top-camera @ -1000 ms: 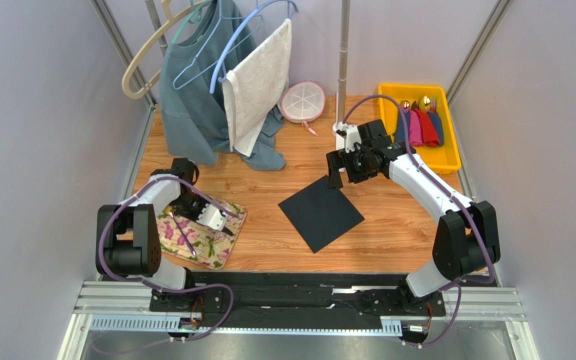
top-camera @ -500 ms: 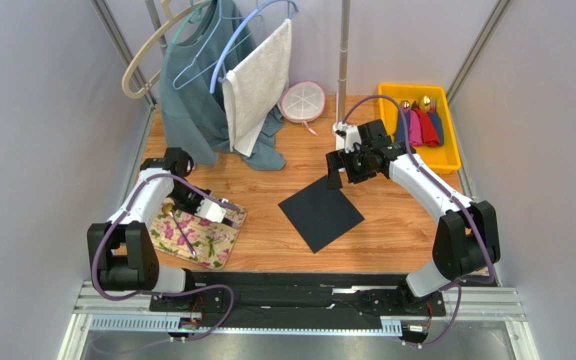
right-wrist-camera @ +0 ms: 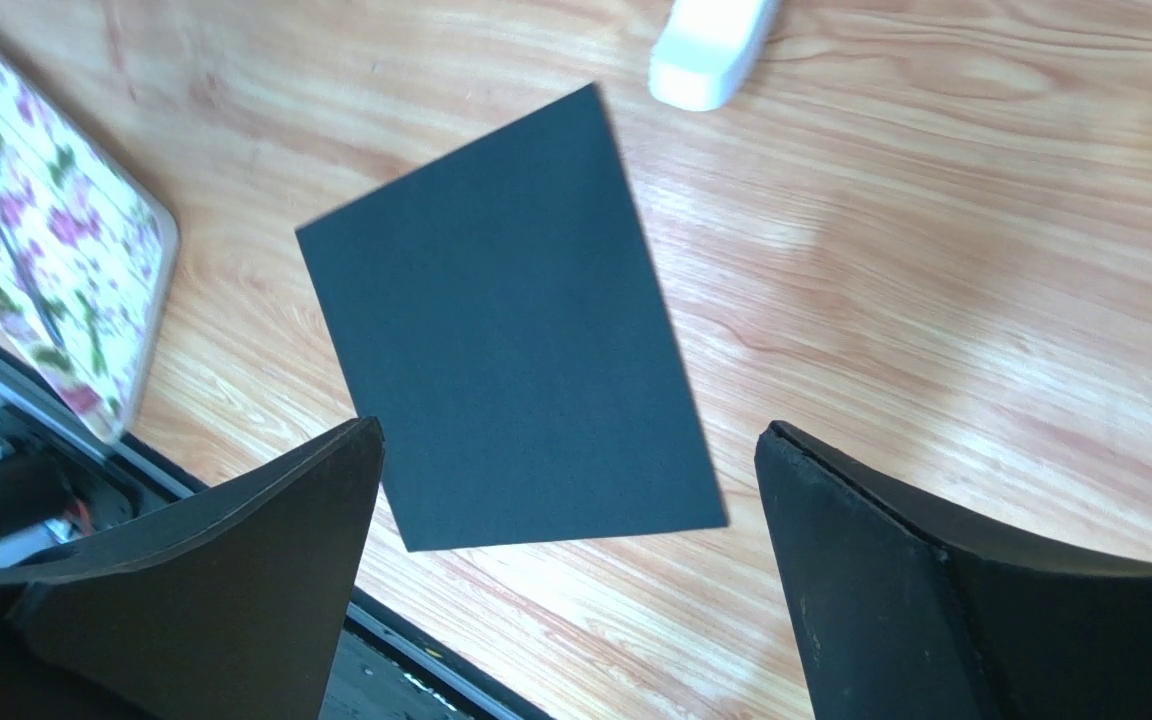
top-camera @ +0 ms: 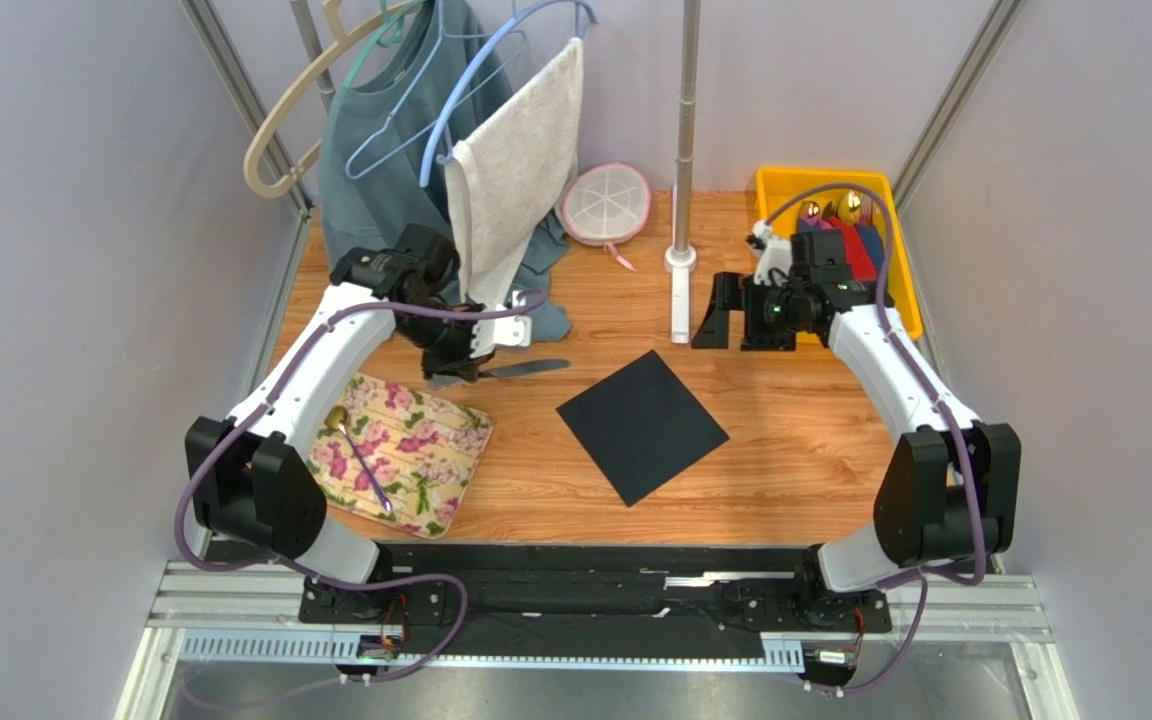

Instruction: Place the utensils on the paper napkin and roll it up

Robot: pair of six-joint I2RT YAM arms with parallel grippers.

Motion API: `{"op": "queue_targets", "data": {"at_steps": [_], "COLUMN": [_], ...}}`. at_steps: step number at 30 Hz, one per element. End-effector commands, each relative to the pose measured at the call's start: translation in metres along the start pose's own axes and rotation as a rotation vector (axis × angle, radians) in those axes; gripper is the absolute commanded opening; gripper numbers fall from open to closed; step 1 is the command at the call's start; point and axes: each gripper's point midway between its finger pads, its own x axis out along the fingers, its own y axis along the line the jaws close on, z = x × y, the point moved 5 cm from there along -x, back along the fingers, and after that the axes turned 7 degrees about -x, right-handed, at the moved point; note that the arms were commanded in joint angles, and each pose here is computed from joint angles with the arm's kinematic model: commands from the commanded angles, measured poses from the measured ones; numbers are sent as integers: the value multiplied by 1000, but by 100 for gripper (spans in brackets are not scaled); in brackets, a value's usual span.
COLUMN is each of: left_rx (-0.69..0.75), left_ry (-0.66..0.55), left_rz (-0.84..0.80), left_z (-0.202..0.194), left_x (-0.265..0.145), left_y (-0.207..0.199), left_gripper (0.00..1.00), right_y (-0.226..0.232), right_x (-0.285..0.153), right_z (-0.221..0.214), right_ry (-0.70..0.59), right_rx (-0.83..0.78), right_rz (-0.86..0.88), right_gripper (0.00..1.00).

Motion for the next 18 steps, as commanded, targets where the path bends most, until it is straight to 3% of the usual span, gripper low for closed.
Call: {"op": "queue_targets", "data": {"at_steps": [1,2,4,5,13,14,17,18], "left_rx": [-350,-479,-559,-678,-1171,-1286,-1444,-1438], "left_ry": [-186,-204,-254,-264,-241,-231,-181,-162], "left_rz": [-53,-62,-60,-79,16,12,23,42], "left_z": [60,68,88,97,150,153,158,164], "left_x": [4,6,14,16,68,74,102,112], "left_y": [-18,-23,-24,-28,-27,-26,-19,-20], "left_gripper": [0,0,0,0,0,0,0,0], "right_y": [-2,-5,-10,-10,-26,-28,-35,-37], "right_x": [-27,-29,-35,-37,-50,-51,-54,-54], "right_z": [12,11,10,10,2,1,0,-1], "right_ry": [-108,-114,-135,-137,-167,-166,-172,-171], "right_rx": [73,85,105,110,157,163,194,203], "right_rz": [26,24,13,14,-17,-18,-27,-26], "right_gripper": [100,100,100,100,100,100,100,100]}}
